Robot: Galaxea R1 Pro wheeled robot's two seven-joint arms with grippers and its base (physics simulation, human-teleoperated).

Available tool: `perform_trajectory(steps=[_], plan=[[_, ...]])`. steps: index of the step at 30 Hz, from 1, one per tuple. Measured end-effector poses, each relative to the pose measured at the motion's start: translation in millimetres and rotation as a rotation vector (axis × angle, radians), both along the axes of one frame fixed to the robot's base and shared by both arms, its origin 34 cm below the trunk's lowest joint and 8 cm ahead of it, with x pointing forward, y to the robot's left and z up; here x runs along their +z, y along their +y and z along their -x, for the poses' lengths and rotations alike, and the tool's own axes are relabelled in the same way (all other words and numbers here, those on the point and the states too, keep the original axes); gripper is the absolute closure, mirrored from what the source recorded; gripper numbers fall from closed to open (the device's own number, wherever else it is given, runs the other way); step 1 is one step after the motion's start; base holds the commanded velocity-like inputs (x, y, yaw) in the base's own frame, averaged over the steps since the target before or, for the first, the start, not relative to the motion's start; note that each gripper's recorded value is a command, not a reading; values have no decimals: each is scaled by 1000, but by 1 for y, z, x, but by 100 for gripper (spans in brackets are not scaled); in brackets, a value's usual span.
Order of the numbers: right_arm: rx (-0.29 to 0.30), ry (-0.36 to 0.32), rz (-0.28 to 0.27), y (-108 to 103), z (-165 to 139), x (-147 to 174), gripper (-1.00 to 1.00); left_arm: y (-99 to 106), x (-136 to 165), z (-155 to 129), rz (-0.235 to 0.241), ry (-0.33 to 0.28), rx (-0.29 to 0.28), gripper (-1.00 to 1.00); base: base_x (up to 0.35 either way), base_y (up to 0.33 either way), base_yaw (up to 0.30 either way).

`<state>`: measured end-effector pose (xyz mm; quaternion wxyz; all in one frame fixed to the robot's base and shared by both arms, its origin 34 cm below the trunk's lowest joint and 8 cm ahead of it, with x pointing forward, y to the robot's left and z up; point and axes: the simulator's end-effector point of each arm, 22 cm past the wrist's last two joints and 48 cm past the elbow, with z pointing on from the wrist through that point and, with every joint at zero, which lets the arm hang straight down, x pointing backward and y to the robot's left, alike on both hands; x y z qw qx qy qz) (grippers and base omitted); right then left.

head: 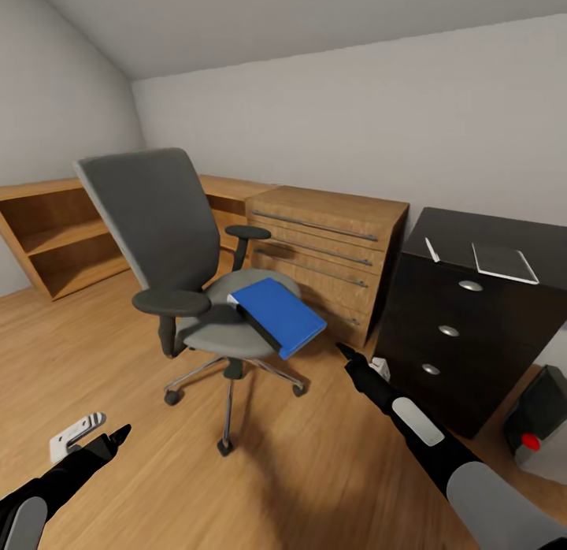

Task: In the bedroom, organize the workspace by keeping the computer under the desk, ensuring the monitor is on the desk, placing the keyboard on the desk next to the monitor, placing the mouse on the desk next to the keyboard, moving the folder from the swivel chair onto the desk next to the mouse, stacking the notebook on top of the folder with the pen on top of the notebook, and positioning the swivel chair next to the desk.

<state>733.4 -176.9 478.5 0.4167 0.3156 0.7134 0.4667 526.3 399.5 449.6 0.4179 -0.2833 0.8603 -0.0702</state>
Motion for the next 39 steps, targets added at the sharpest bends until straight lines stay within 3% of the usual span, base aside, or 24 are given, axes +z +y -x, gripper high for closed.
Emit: perform_trajectory(steps=[15,39], plan=[[8,0,-3,6,1,0,-100,7,0,3,-1,1,18,-100,127,54,0],[19,-12,-10,13,1,4,-100,8,-1,3,-1,3,19,-100,11,4,0]])
